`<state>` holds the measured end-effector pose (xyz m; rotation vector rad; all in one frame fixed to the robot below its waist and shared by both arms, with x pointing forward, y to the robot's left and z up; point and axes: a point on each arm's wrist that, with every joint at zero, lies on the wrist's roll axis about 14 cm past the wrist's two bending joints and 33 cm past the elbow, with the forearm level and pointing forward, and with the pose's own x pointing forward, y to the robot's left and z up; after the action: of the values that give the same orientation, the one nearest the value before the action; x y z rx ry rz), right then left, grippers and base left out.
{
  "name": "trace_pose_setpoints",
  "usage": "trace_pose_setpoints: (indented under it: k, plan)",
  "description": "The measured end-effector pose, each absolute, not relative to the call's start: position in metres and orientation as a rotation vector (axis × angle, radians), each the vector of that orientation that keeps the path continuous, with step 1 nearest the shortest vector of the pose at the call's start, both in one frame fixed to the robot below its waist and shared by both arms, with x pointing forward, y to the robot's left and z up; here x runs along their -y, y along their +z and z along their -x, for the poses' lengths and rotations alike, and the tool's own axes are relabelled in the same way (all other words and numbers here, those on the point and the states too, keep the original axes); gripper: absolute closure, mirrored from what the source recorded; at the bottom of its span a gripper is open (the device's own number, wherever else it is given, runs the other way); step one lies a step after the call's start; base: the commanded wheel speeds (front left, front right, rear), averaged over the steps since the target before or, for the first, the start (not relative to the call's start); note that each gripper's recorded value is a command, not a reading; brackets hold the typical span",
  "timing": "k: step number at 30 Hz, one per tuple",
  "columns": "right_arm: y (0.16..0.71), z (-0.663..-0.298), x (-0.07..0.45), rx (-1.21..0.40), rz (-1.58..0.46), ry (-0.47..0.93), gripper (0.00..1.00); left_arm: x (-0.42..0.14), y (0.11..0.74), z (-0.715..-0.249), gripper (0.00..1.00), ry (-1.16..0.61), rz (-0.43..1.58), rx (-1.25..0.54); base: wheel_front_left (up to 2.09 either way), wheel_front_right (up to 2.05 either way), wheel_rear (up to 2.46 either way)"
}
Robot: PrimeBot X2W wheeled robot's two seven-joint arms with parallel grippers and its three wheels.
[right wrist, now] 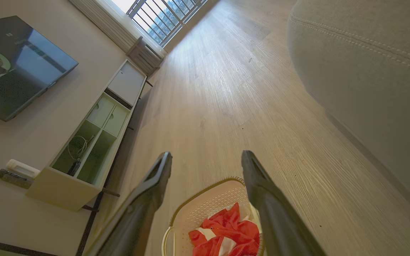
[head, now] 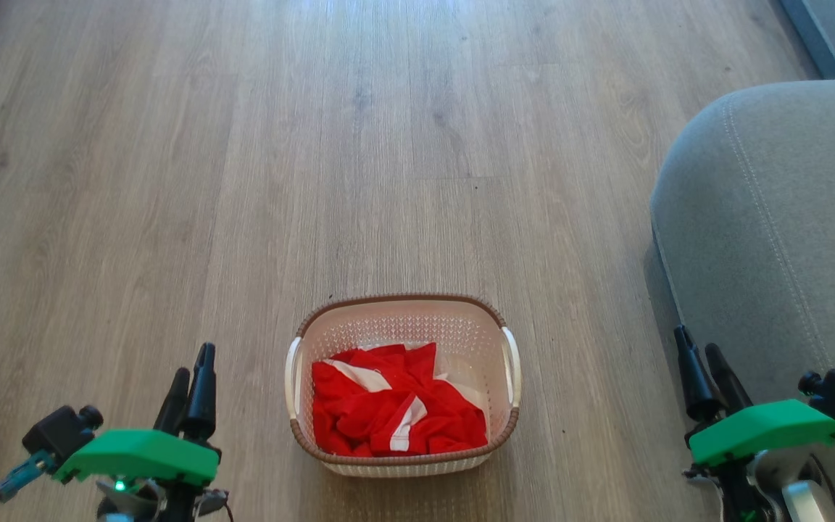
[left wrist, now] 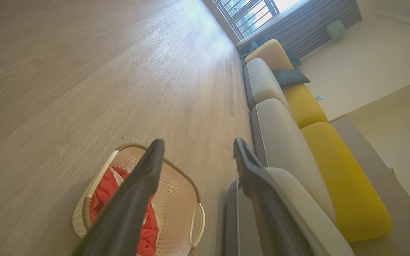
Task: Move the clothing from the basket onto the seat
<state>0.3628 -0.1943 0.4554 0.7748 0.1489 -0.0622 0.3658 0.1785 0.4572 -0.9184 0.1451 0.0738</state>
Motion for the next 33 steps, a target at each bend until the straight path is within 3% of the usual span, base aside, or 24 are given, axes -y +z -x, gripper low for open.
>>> trace_pose_setpoints:
  k: [33]
  plan:
    - [0.467, -0.368, 0.187, -0.100, -0.354, 0.028, 0.00, -0.172, 0.476, -0.371, 0.00, 0.000, 0.521, -0.063, 0.00, 0.00, 0.00]
